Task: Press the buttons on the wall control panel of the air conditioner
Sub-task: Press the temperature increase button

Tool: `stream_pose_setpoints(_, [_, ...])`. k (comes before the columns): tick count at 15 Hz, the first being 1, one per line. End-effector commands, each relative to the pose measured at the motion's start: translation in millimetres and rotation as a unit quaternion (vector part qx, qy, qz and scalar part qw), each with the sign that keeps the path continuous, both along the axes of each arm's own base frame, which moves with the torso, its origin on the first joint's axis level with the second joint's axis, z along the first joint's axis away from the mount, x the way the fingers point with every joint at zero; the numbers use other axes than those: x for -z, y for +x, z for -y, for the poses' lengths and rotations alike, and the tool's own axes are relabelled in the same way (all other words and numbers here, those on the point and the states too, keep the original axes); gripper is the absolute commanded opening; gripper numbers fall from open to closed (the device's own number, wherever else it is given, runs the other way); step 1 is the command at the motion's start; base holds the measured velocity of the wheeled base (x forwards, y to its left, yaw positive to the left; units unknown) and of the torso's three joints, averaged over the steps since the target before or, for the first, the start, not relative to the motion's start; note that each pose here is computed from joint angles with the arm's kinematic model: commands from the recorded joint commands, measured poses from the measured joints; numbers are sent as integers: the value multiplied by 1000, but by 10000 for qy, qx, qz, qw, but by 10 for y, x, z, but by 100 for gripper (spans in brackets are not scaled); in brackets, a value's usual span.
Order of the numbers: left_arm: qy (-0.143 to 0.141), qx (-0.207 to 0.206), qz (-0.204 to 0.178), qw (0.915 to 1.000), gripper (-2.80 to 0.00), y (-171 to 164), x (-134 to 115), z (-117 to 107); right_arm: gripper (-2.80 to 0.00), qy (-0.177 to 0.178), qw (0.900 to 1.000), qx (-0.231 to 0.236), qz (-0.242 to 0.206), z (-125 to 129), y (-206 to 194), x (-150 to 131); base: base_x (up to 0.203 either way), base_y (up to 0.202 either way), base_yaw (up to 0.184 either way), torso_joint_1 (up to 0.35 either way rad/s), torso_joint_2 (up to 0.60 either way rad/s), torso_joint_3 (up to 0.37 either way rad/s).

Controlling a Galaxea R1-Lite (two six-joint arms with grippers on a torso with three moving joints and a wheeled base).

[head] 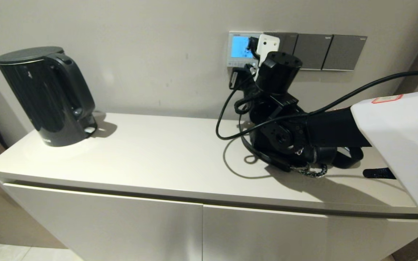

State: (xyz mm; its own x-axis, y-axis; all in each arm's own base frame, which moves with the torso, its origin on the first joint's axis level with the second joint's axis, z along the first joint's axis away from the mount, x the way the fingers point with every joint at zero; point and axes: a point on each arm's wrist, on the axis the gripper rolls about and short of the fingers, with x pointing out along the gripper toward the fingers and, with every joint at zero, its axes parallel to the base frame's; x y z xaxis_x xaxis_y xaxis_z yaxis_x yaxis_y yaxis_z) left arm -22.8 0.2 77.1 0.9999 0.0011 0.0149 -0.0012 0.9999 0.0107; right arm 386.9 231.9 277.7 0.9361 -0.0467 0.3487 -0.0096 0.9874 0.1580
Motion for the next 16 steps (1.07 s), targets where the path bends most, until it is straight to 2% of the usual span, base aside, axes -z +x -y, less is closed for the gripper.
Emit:
stream_pose_setpoints(1, [0,-2,-5,10000,-280,1,4,0,-280,-32,10000,27,-45,-6,56,65,0,0,0,0,0,0])
stream_pose_setpoints(10, [0,-2,-5,10000,-280,1,4,0,-280,12,10000,27,34,-2,51,-9,0,0,0,0,0,0])
stream_pose_setpoints(16, [0,-2,-5,10000,-280,1,4,0,-280,-82,9999,56,16,-28,101,-20,0,0,0,0,0,0])
